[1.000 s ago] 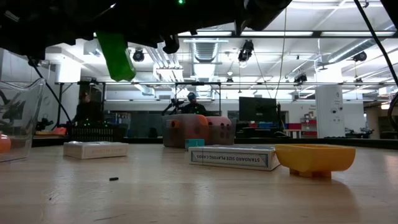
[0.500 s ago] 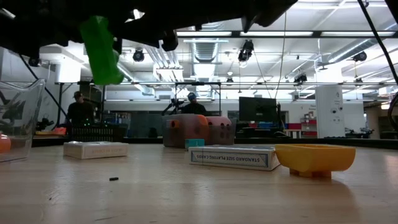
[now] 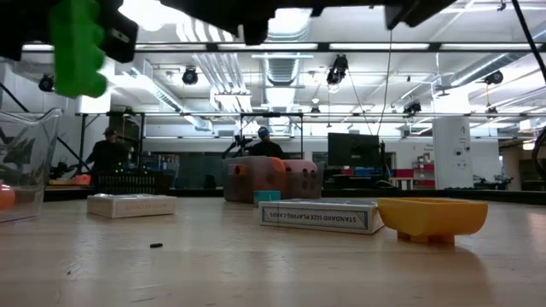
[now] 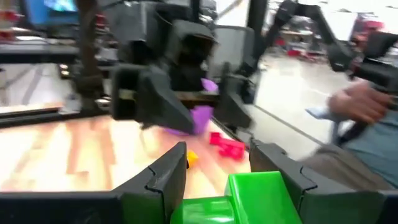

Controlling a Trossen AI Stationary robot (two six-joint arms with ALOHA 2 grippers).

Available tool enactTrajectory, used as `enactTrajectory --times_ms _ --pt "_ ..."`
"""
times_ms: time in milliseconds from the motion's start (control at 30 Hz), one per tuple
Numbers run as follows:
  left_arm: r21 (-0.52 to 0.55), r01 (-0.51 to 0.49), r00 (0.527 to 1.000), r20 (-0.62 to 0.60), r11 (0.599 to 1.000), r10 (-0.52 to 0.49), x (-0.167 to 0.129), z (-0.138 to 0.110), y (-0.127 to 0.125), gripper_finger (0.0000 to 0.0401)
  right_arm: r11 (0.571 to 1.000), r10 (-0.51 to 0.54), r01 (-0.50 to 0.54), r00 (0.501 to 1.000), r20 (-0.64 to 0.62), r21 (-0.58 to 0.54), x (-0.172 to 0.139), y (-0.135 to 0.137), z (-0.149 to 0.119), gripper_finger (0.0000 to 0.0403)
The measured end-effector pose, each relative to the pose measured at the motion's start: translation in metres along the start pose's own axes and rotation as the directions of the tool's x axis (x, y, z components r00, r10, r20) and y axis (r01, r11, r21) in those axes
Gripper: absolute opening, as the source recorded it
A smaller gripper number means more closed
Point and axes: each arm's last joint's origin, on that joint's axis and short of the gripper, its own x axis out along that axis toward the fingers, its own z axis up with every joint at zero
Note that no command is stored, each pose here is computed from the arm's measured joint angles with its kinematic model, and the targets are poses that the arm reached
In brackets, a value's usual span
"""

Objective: Pick & Place Toys
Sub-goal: Put the green game piece into the transparent bin

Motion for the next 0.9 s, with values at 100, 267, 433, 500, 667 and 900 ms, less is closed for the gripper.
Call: enactTrajectory --times_ms 100,267,433,500,667,900 --pt "0.004 0.065 0.997 -0.039 0.998 -0.065 -0.003 -0.003 -0.01 0.016 1.0 0.022 -0.022 1.0 -0.01 -0.004 -0.009 0.006 -0.001 0.0326" --pt "0.005 0.141 0.986 -0.086 0.99 -0.14 -0.003 -0.008 -0.025 0.016 0.999 0.043 -0.043 0.999 -0.021 -0.002 -0.014 0.014 -0.002 0.0308" --pt "-0.001 0.235 0.963 -0.132 0.972 -0.233 -0.003 -0.013 -0.039 0.0161 0.999 0.05 -0.05 0.998 -0.023 -0.002 -0.015 0.017 -0.002 0.0294" --pt "-0.005 0.269 0.949 -0.167 0.963 -0.266 -0.004 -0.018 -0.044 0.0165 0.999 0.051 -0.051 0.998 -0.024 -0.003 -0.015 0.018 -0.002 0.0292" --pt "-0.002 0.323 0.924 -0.217 0.946 -0.316 -0.006 -0.039 -0.052 0.017 0.999 0.05 -0.05 0.996 -0.077 0.009 -0.016 0.018 -0.008 0.0292" --pt "0.026 0.181 0.973 -0.154 0.983 -0.175 -0.005 -0.059 -0.048 0.0173 1.0 0.024 -0.022 0.991 -0.135 0.015 -0.016 0.018 -0.014 0.0292"
